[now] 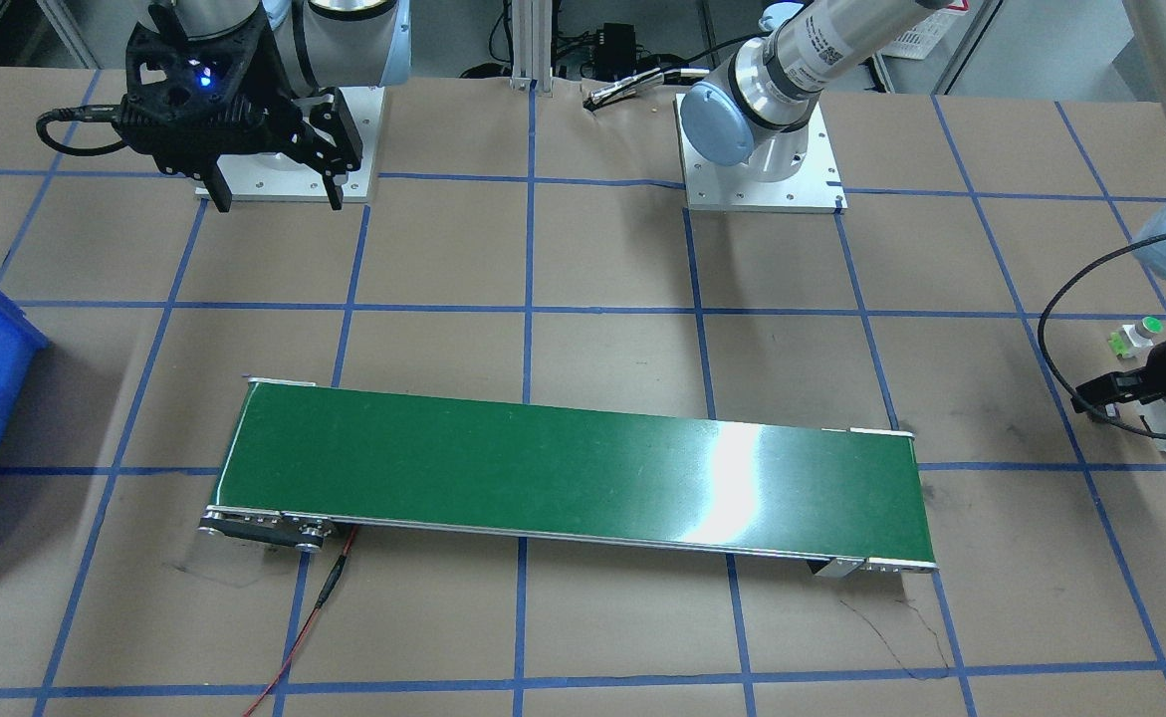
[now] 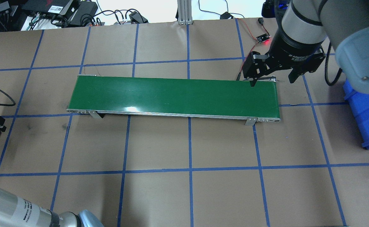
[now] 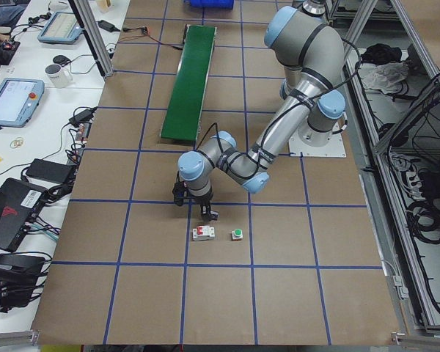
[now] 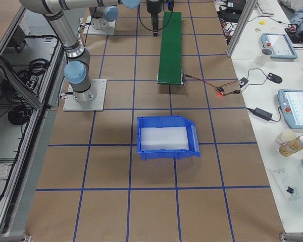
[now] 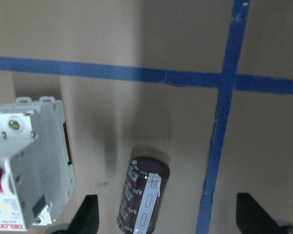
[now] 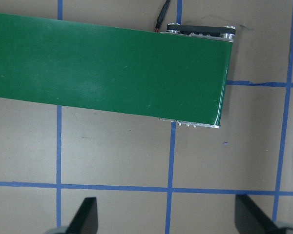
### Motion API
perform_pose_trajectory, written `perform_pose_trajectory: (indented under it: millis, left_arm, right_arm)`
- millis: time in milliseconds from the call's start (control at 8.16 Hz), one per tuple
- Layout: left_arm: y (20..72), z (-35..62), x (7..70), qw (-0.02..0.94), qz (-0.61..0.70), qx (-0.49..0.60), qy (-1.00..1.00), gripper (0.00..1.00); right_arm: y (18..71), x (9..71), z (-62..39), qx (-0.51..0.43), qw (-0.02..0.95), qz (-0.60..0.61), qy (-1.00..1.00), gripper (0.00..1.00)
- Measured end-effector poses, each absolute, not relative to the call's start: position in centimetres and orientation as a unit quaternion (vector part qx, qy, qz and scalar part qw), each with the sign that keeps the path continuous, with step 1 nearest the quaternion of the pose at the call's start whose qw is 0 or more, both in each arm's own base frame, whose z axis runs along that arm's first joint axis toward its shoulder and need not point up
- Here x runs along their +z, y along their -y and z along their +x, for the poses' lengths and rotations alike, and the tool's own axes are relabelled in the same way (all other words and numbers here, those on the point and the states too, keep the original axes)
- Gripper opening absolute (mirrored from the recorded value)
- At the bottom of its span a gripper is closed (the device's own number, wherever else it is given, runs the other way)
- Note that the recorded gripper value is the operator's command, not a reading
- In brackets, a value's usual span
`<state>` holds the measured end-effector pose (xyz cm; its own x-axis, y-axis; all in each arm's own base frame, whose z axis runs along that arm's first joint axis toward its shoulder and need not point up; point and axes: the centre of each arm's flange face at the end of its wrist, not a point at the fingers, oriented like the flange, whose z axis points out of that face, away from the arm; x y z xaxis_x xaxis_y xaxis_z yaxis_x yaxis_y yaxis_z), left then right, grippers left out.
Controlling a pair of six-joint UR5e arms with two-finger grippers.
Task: Move capacitor from left to right
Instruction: 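Grasp the brown capacitor with the left gripper and lift it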
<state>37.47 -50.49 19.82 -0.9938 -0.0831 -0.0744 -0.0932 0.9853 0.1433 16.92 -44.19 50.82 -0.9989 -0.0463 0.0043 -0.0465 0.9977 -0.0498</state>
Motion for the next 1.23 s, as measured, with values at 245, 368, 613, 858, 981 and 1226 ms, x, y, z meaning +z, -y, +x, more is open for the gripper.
perform_pose_trajectory:
  millis: [245, 368, 613, 858, 981, 1226]
  left_arm:
    - [50.5, 37.5, 19.6, 0.031, -0.001, 0.078, -0.996, 1.0]
    - [50.5, 37.5, 19.3, 0.028, 0.016, 0.08, -0.996, 1.0]
    - [50.5, 37.6, 18.3, 0.02, 0.04, 0.086, -0.995, 0.92]
    - [50.5, 37.6, 17.8, 0.016, 0.053, 0.09, -0.994, 0.12]
    - [50.5, 37.6, 17.7, 0.016, 0.054, 0.091, -0.994, 0.0]
    - [50.5, 37.6, 17.8, 0.016, 0.055, 0.092, -0.994, 0.0]
  right_arm:
    - [44.2, 50.8, 16.9, 0.025, 0.003, 0.023, 0.999, 1.0]
    - [44.2, 50.8, 16.9, 0.025, 0.001, 0.023, 0.999, 1.0]
    - [44.2, 50.8, 17.0, 0.026, -0.001, 0.023, 0.999, 1.0]
    - [44.2, 50.9, 16.9, 0.028, 0.001, 0.024, 0.999, 1.0]
    - [44.2, 50.9, 16.9, 0.028, 0.003, 0.023, 0.999, 1.0]
    - [44.2, 50.9, 16.8, 0.028, 0.006, 0.023, 0.999, 1.0]
